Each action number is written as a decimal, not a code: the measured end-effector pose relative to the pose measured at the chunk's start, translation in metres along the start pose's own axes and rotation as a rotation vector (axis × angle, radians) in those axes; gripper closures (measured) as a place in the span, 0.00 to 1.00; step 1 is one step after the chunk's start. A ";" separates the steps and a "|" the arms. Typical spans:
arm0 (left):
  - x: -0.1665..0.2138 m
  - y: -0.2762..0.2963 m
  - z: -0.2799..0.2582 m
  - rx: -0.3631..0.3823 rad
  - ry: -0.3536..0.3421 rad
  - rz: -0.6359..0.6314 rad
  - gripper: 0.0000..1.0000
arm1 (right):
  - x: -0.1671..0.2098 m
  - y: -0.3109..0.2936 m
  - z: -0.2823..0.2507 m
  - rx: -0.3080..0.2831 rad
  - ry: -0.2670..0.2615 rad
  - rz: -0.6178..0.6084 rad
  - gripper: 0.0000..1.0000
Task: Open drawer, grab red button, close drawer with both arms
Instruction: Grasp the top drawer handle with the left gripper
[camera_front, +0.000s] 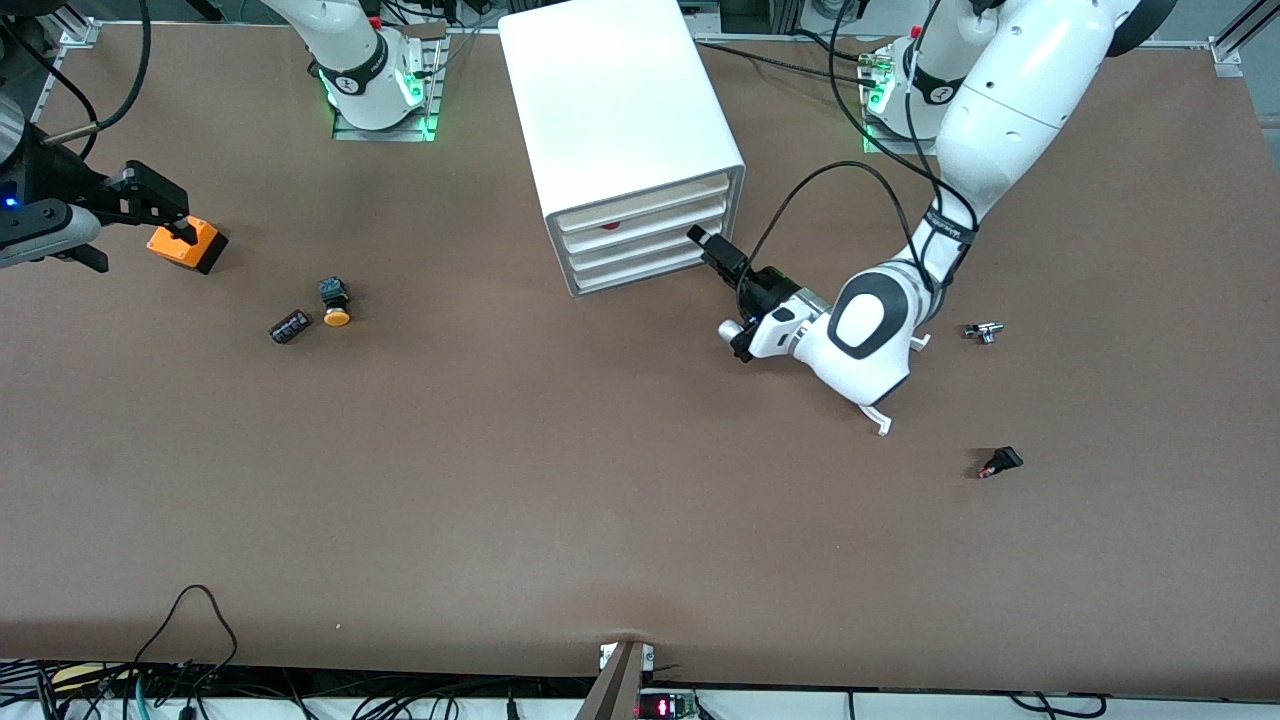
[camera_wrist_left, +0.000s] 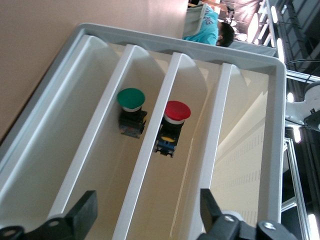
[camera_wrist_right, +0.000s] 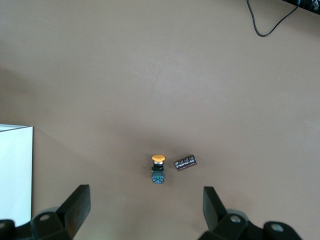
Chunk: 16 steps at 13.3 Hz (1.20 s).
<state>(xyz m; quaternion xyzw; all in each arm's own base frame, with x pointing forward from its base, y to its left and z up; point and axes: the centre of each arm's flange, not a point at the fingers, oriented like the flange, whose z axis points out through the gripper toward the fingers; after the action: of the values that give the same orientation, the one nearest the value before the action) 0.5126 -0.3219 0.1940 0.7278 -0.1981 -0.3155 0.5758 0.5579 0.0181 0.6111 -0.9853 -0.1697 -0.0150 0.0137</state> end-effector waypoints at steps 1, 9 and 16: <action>0.002 -0.001 0.004 0.005 0.006 0.014 0.11 | 0.000 0.000 0.000 0.000 0.000 0.000 0.00; 0.021 0.007 0.067 0.003 -0.003 0.053 0.24 | 0.000 0.000 0.000 0.000 0.000 0.000 0.00; 0.021 -0.002 0.063 0.004 0.010 0.067 0.82 | 0.000 0.000 0.000 0.000 0.000 0.000 0.00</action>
<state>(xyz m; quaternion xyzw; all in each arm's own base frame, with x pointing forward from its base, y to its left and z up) 0.4846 -0.3797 0.1781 0.7234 -0.2199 -0.2921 0.5857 0.5580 0.0181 0.6110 -0.9853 -0.1697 -0.0150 0.0137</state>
